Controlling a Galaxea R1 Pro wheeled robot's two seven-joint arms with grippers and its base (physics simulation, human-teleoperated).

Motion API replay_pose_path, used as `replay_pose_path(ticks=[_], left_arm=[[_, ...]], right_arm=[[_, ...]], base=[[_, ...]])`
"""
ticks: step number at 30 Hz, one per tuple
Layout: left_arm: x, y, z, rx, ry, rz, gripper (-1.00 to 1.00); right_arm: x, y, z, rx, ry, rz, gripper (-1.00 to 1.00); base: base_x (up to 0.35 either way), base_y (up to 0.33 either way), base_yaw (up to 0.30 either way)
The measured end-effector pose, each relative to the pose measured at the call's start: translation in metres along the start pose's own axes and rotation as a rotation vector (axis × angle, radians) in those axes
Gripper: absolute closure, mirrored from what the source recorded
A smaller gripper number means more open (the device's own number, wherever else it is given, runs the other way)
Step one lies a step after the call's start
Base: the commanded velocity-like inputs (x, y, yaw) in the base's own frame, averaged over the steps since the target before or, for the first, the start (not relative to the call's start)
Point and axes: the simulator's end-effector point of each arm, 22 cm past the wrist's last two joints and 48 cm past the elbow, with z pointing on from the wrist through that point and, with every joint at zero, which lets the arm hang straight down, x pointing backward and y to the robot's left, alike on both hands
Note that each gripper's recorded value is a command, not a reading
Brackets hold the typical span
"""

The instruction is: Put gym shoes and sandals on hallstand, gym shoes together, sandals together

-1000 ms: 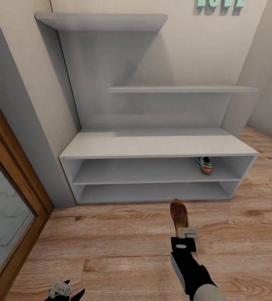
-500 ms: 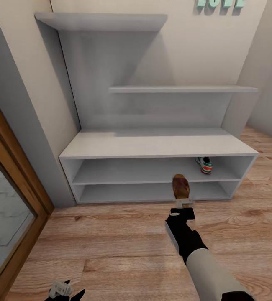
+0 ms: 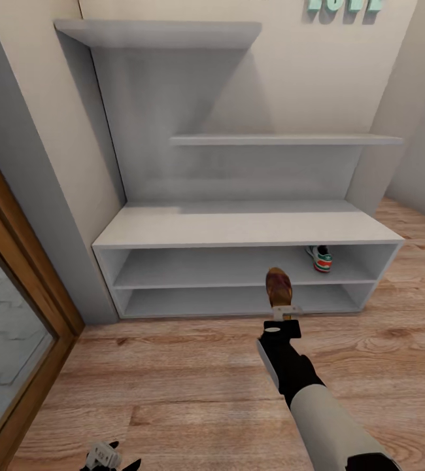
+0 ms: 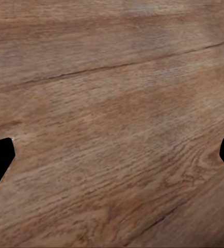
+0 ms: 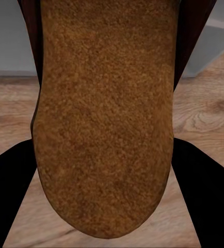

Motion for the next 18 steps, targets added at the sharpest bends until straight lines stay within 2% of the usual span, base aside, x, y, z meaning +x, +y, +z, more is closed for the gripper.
replay_pose_path(ticks=[8, 18], left_arm=[[-0.003, 0.013, -0.002, -0.051, -0.011, -0.003, -1.0], [0.001, 0.012, -0.003, -0.046, 0.001, 0.003, -1.0]], right_arm=[[0.003, 0.002, 0.002, 0.0, -0.014, -0.008, 1.0], [0.004, 0.016, 0.001, -0.06, -0.013, -0.009, 1.0]], base=[[0.0, 0.0, 0.0], [0.0, 0.0, 0.0]])
